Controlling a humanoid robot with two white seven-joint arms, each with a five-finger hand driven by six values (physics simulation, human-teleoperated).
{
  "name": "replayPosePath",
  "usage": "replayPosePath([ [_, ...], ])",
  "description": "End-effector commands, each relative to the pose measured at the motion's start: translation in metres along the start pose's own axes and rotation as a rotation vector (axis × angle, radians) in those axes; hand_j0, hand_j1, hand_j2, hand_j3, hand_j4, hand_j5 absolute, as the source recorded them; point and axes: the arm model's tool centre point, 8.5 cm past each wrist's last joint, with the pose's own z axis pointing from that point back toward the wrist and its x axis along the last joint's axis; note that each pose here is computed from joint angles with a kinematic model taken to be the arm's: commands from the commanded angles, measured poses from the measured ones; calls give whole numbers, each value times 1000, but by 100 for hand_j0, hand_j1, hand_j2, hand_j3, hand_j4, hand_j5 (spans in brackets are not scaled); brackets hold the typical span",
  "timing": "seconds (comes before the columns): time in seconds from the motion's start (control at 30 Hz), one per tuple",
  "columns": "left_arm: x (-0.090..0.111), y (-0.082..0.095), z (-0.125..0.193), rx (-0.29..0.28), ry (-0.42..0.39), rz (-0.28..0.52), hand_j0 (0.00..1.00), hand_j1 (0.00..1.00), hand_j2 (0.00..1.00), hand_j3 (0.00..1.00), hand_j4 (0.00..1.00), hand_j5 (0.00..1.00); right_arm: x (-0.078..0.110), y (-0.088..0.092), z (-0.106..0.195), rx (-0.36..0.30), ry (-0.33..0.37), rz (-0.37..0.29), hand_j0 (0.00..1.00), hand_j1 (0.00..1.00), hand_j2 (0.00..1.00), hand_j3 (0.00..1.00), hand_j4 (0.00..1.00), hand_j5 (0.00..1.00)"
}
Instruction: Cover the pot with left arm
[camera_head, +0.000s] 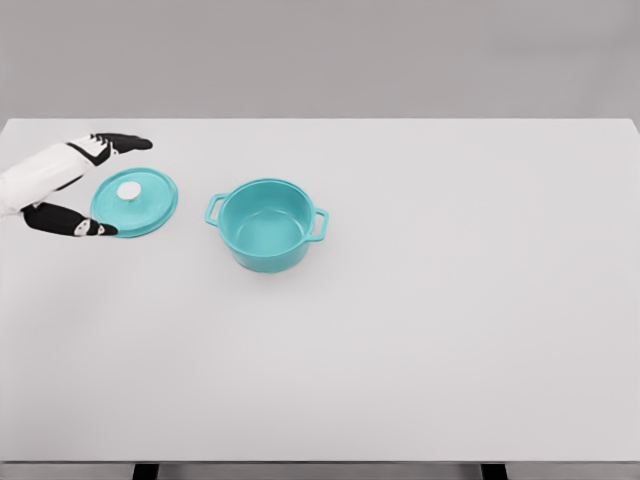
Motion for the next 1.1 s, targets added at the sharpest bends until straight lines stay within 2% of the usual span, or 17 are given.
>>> replayPosePath([
  [0.0,0,-3,0,-2,-2,14,100,100,100,100,100,100,0,0,0,1,1,1,100,100,100,100,100,100],
  [0.1,-17,4,8,74,39,113,100,100,100,100,100,100,-2,1,0,2,4,-1,100,100,100,100,100,100],
  [0.2,-29,-16,6,42,68,178,100,100,100,100,100,100,-2,1,0,1,3,-3,100,100,100,100,100,100],
  [0.27,-44,-18,7,60,109,207,100,100,100,100,100,100,-2,1,0,1,3,-3,100,100,100,100,100,100],
  [0.37,-63,-32,-9,84,150,247,100,100,100,100,100,100,-3,1,0,2,4,-3,100,100,100,100,100,100],
  [0.4,-64,-41,-19,85,141,272,100,100,100,100,100,100,-3,1,0,1,4,-5,100,100,100,100,100,100],
  [0.47,-70,-40,-19,35,154,275,100,100,100,100,100,100,-3,1,0,2,4,-3,100,100,100,100,100,100],
  [0.53,-93,-44,-18,40,220,313,100,100,100,100,100,100,-2,1,0,1,3,-3,100,100,100,100,100,100],
  [0.67,-102,-50,-34,57,239,346,100,100,100,100,100,100,-2,1,0,1,3,-3,100,100,100,100,100,100],
  [0.73,-110,-61,-35,44,275,365,100,100,100,100,100,100,-2,1,0,1,3,-3,100,100,100,100,100,100],
  [0.83,-113,-64,-35,-35,298,369,100,100,100,100,100,100,-3,1,0,1,4,-5,100,100,100,100,100,100],
  [0.87,-113,-65,-35,-38,304,370,100,100,100,100,100,100,-2,1,0,1,3,-3,100,100,100,100,100,100],
  [0.93,-113,-53,-39,-22,299,359,83,83,83,83,83,83,-2,1,0,1,3,-3,100,100,100,100,100,100],
  [1.0,-128,-45,-30,-1,361,363,81,81,81,81,81,81,-3,1,0,2,4,-3,100,100,100,100,100,100],
  [1.07,-136,-47,-21,4,403,372,82,82,82,82,82,82,-3,1,0,1,4,-5,100,100,100,100,100,100],
])
